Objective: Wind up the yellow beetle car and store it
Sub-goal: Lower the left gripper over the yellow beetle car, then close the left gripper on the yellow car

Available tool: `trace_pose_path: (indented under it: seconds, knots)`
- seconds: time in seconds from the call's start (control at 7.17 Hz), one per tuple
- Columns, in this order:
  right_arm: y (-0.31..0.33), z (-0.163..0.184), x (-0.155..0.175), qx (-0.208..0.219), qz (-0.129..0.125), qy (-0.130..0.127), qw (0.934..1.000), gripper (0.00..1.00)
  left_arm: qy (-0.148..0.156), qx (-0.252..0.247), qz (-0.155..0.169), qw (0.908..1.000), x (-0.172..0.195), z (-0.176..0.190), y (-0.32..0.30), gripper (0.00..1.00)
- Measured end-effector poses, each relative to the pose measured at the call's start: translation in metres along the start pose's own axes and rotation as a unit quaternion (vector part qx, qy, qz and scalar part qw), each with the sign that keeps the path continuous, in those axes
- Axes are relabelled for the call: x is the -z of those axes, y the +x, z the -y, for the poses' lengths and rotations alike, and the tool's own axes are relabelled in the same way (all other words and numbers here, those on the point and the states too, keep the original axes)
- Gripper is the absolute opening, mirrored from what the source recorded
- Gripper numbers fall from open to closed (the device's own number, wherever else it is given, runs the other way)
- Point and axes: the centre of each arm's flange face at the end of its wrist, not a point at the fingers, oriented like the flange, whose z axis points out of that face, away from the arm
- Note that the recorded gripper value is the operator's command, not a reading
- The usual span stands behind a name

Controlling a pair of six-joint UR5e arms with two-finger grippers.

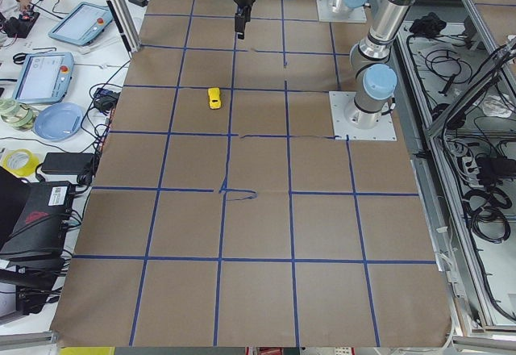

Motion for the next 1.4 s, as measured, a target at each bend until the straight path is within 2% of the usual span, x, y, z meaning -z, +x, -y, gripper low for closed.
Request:
trace_pose_path:
  seconds: [0.14,0.28,0.42,0.56,0.84,0.98,1.12,1.26,1.4]
  knots:
    - [0.000,0.000,0.000,0.000,0.000,0.000,1.0000,1.00,-0.011,-0.080,-0.008,0.9967,-0.018,0.008,-0.005,1.00]
    - [0.000,0.000,0.000,0.000,0.000,0.000,1.0000,1.00,-0.018,-0.172,-0.012,0.9849,-0.043,0.020,-0.013,1.00]
    - [0.000,0.000,0.000,0.000,0.000,0.000,1.0000,1.00,-0.019,-0.254,-0.009,0.9669,-0.069,0.033,-0.023,1.00]
    - [0.000,0.000,0.000,0.000,0.000,0.000,1.0000,1.00,-0.023,-0.329,0.001,0.9440,-0.096,0.046,-0.034,1.00]
    - [0.000,-0.001,-0.001,0.000,0.000,-0.001,1.0000,1.00,-0.021,-0.454,0.031,0.8900,-0.149,0.068,-0.053,0.98]
    - [0.000,-0.001,-0.001,-0.001,0.000,-0.001,1.0000,1.00,-0.014,-0.495,0.046,0.8674,-0.169,0.079,-0.060,0.99]
    - [0.000,-0.002,-0.002,-0.001,0.000,-0.002,1.0000,1.00,-0.007,-0.518,0.057,0.8533,-0.187,0.091,-0.066,0.99]
    - [0.000,-0.002,-0.002,-0.001,0.000,-0.002,1.0000,1.00,-0.003,-0.527,0.059,0.8478,-0.208,0.099,-0.071,0.95]
    - [0.000,-0.002,-0.002,-0.001,0.000,-0.002,1.0000,1.00,-0.004,-0.529,0.057,0.8467,-0.225,0.105,-0.074,0.94]
